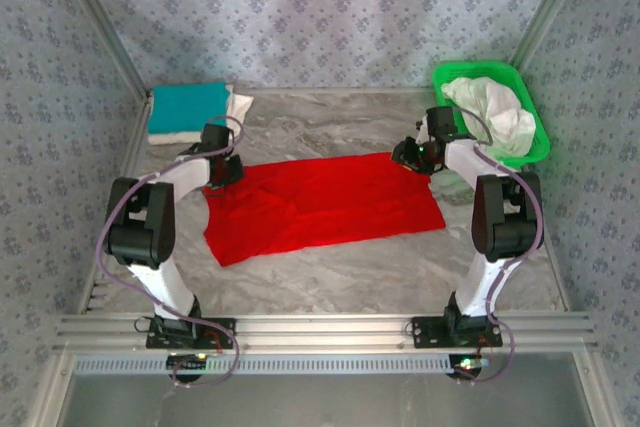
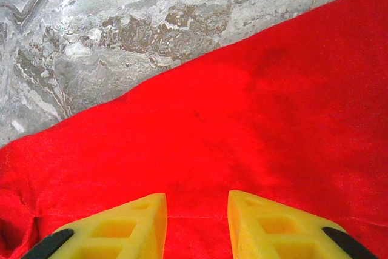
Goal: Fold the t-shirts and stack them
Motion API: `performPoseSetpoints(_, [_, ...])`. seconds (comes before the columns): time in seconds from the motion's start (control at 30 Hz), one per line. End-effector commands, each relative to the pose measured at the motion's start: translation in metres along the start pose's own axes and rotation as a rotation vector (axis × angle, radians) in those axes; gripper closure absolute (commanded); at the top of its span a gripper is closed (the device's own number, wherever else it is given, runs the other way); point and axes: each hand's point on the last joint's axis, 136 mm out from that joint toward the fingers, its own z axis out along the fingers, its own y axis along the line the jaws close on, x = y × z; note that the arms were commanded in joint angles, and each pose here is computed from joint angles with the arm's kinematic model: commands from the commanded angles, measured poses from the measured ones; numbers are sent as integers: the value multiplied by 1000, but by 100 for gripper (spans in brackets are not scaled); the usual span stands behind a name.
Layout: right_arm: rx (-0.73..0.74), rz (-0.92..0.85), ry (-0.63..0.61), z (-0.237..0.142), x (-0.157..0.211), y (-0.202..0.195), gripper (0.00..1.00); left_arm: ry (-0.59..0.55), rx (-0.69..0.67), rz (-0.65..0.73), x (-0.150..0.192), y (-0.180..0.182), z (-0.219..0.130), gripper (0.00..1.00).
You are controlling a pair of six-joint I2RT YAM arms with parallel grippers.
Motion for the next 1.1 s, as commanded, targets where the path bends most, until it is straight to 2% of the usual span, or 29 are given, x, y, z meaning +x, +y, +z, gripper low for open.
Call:
performPoseSetpoints(0.0, [-20,-9,-11,-10,-5,10,65,-30,-4,32,-18,-6,-8,100])
performPoseSetpoints(0.33, [-23,-6,-10,-13,-4,8,65,-86,-15,42,-43,-3,-6,100])
performPoseSetpoints(0.53, [-29,-1,-9,-10,-3,7,65,-11,-37,72,-51,6,25,99])
performPoseSetpoints(0.6, [-34,-1,-6,-10,-2,8,65,-4,-38,90,-56,4,34,88])
performPoseSetpoints(0.67, [-33,-2,0,-9,-1,8,65,-14,-29,92,-62,0,37,81])
performPoseSetpoints(0.7, [-33,-2,5,-9,1,7,65,-23,-24,92,-67,-2,35,66])
performPoseSetpoints(0.73, [-32,-5,7,-10,1,7,65,-23,-24,88,-72,-3,31,55])
performPoseSetpoints(0.77, [-31,-8,7,-10,2,7,65,-29,-32,84,-76,-3,25,50])
performPoseSetpoints(0.87, [-27,-16,5,-12,3,7,65,-91,-52,53,-89,0,-4,23])
performPoseSetpoints(0.93, [-29,-18,2,-13,3,8,65,-148,-67,41,-96,4,-29,23])
performPoseSetpoints(1.07, [-36,-27,5,-9,5,11,65,-229,27,27,-90,-12,-77,36])
